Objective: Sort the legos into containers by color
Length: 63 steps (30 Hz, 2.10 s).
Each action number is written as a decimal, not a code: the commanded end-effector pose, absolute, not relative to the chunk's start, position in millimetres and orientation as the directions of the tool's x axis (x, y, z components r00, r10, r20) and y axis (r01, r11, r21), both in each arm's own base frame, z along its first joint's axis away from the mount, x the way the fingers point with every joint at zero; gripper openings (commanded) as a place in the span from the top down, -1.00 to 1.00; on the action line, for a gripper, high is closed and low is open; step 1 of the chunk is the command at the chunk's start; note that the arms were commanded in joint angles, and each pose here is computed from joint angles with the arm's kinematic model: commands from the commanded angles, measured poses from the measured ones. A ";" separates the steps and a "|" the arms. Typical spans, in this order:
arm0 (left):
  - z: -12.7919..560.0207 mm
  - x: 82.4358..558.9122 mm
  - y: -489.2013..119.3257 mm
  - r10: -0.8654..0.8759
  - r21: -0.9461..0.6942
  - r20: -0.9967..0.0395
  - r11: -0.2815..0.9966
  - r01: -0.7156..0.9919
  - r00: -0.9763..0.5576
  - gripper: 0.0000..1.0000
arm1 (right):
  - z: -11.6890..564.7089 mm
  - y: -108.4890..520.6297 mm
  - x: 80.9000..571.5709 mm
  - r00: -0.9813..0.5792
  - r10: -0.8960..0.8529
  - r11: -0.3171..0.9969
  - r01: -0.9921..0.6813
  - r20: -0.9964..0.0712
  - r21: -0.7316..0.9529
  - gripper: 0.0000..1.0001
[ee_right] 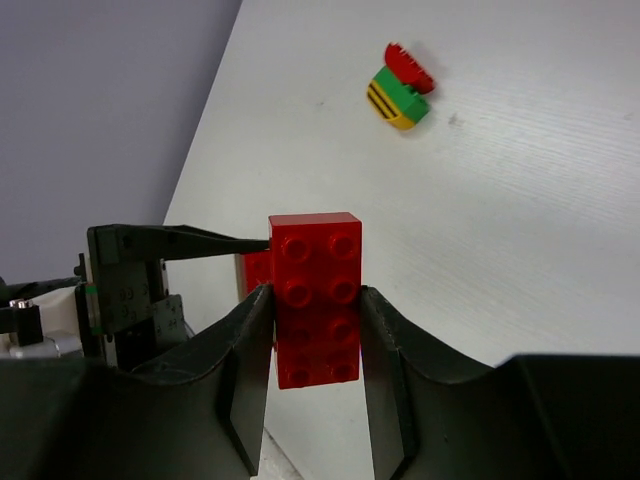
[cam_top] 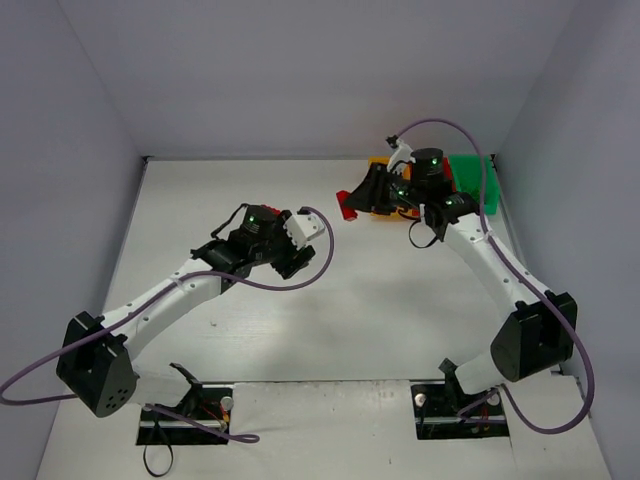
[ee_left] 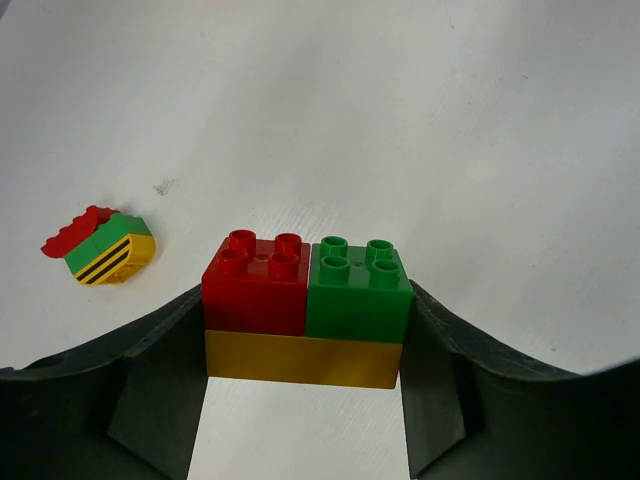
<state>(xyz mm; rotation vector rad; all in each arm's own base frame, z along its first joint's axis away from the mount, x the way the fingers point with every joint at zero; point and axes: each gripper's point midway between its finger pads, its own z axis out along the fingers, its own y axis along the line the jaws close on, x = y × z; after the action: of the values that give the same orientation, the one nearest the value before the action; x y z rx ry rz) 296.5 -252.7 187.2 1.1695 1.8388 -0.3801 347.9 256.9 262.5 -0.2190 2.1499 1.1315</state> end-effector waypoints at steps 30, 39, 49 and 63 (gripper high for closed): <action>278.6 273.9 -261.4 0.333 0.175 -0.943 0.510 0.842 -0.006 0.84 | 222.4 12.5 602.4 -0.418 0.353 0.935 0.181 -0.837 0.303 -0.37; 283.9 277.4 -270.9 0.351 0.232 -0.934 0.451 0.862 0.068 0.75 | 294.5 168.3 467.7 -0.562 0.258 0.790 -0.345 -0.786 0.506 -0.22; 288.6 287.5 -269.9 0.381 0.282 -0.919 0.457 0.844 0.101 0.71 | 302.9 273.3 334.3 -0.693 0.114 0.518 -0.570 -0.712 0.638 -0.36; 298.2 298.9 -276.7 0.362 0.289 -0.925 0.474 0.832 0.115 0.69 | 280.8 315.8 284.7 -0.752 0.004 0.411 -0.599 -0.659 0.687 -0.33</action>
<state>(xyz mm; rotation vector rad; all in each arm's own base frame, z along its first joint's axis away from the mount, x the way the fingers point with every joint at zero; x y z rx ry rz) 286.0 -268.7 247.5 1.1572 1.6284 -0.4898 288.3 310.9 256.0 -0.4628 2.1944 1.2939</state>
